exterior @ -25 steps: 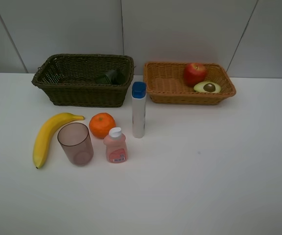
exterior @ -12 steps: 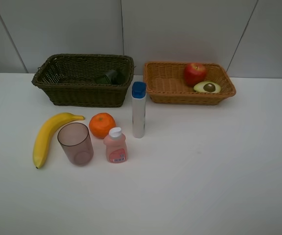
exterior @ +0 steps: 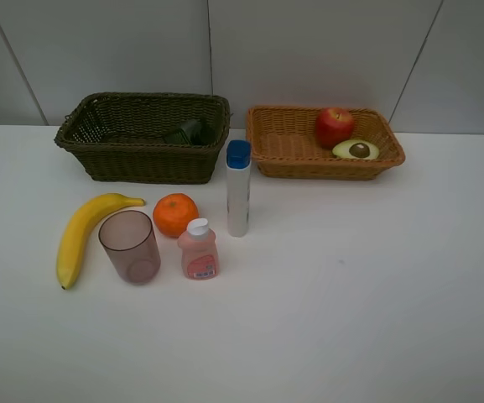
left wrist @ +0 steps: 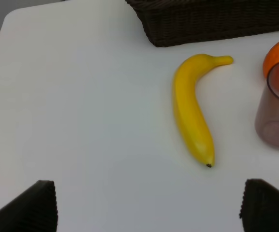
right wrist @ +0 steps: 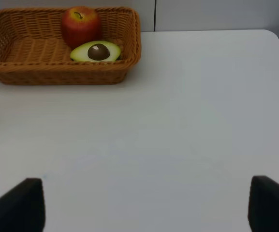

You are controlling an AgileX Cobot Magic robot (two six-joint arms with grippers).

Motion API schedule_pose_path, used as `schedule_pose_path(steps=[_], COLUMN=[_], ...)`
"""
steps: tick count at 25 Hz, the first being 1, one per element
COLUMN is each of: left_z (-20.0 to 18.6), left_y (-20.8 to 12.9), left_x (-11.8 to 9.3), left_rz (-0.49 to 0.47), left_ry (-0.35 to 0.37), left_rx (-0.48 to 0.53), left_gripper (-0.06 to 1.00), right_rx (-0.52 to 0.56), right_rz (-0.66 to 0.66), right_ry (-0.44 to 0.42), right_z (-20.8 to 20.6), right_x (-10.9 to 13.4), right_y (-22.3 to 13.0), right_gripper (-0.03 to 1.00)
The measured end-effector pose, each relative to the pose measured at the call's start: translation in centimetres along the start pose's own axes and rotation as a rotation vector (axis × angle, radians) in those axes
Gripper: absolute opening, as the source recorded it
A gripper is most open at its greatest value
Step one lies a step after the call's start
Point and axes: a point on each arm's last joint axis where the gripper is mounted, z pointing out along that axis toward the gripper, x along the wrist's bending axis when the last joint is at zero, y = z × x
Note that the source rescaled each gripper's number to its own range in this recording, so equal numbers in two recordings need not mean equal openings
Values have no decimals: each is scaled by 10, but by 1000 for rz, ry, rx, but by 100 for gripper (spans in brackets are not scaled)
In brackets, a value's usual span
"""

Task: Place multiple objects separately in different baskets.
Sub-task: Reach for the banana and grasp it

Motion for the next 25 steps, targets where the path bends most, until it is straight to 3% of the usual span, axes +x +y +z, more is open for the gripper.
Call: schedule_pose_path(steps=[25], left_z=[0], left_y=[0], left_x=[0], left_rz=[0], left_ry=[0], left_rx=[0], left_gripper=[100], right_rx=[0], right_rz=[4], right_ry=[0], right_z=[0], right_x=[0], right_y=[0], right_gripper=[82])
